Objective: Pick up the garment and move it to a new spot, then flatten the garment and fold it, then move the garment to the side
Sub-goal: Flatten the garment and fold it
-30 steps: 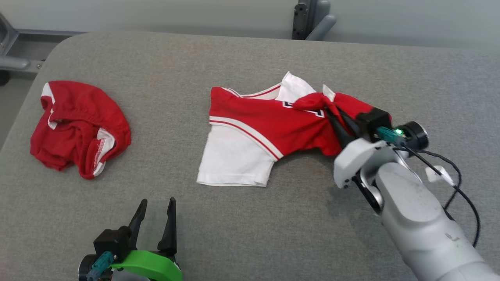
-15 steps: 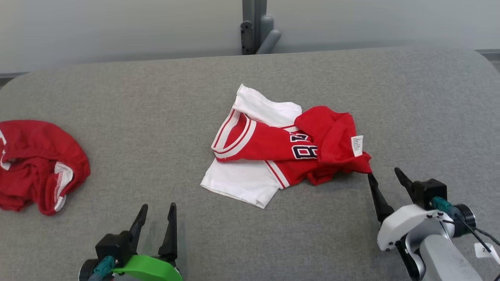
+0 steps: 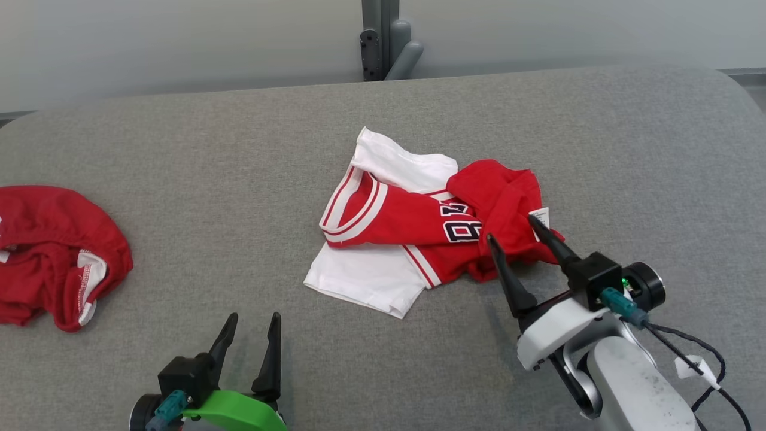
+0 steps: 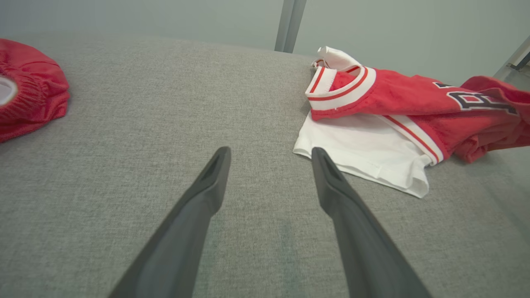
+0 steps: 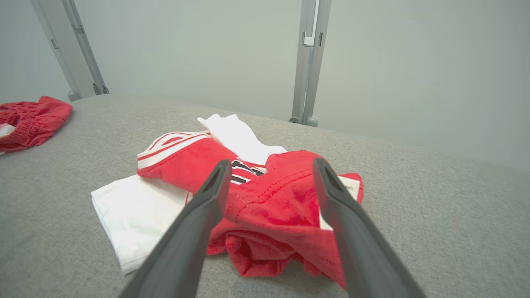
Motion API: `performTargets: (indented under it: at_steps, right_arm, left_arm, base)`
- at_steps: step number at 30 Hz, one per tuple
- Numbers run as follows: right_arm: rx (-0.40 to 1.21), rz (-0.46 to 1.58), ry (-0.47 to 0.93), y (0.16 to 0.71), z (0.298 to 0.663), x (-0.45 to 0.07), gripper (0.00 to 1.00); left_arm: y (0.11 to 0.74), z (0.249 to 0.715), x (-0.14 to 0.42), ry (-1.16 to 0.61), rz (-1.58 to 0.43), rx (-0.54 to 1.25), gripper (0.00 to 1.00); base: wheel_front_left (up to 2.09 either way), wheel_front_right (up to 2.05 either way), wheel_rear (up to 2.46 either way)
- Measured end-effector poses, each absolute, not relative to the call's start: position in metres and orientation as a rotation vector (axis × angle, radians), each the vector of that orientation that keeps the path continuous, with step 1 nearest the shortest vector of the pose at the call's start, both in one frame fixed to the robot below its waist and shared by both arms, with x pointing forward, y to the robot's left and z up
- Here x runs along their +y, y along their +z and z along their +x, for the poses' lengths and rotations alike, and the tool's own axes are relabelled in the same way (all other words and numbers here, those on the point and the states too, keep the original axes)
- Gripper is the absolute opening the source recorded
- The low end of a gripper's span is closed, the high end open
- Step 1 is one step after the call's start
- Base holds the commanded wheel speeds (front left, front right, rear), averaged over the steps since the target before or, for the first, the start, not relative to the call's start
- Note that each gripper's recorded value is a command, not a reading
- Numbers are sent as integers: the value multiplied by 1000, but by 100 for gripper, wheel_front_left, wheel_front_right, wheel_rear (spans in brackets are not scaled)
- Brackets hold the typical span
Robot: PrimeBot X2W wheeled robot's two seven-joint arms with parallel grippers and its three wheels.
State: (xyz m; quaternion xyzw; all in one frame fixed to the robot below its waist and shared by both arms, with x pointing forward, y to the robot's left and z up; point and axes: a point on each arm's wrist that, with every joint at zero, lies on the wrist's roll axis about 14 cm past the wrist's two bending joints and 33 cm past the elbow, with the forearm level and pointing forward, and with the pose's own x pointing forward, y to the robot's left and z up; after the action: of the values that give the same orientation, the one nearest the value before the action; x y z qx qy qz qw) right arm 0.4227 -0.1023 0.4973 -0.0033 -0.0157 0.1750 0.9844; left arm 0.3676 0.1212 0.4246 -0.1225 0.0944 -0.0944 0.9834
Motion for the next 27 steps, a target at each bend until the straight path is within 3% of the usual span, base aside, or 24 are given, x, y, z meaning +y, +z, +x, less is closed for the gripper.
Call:
performTargets:
  at_steps: [6, 13, 14, 15, 16, 23, 27]
  right_arm:
    - [-7, -106, 494, 486, 415, -70, 100]
    - [31, -180, 516, 471, 415, -74, 100]
    - [49, -183, 501, 466, 416, -79, 72]
    - [56, -180, 489, 464, 417, -82, 29]
    - [59, -176, 480, 463, 418, -83, 0]
    - [3, -97, 375, 484, 436, -101, 0]
    - [-107, 24, 161, 523, 451, -160, 0]
  left_arm:
    - [423, 361, 130, -160, -256, 195, 100]
    - [421, 357, 137, -133, -271, 199, 100]
    - [420, 358, 137, -134, -272, 202, 100]
    - [420, 358, 136, -135, -274, 204, 100]
    - [419, 358, 136, -136, -275, 206, 100]
    - [419, 362, 134, -143, -275, 207, 100]
    - [419, 363, 132, -148, -272, 204, 100]
  base:
    - [0, 0, 0]
    - [0, 0, 0]
    - [0, 0, 0]
    - [0, 0, 0]
    - [0, 0, 0]
    - [0, 0, 0]
    - [0, 0, 0]
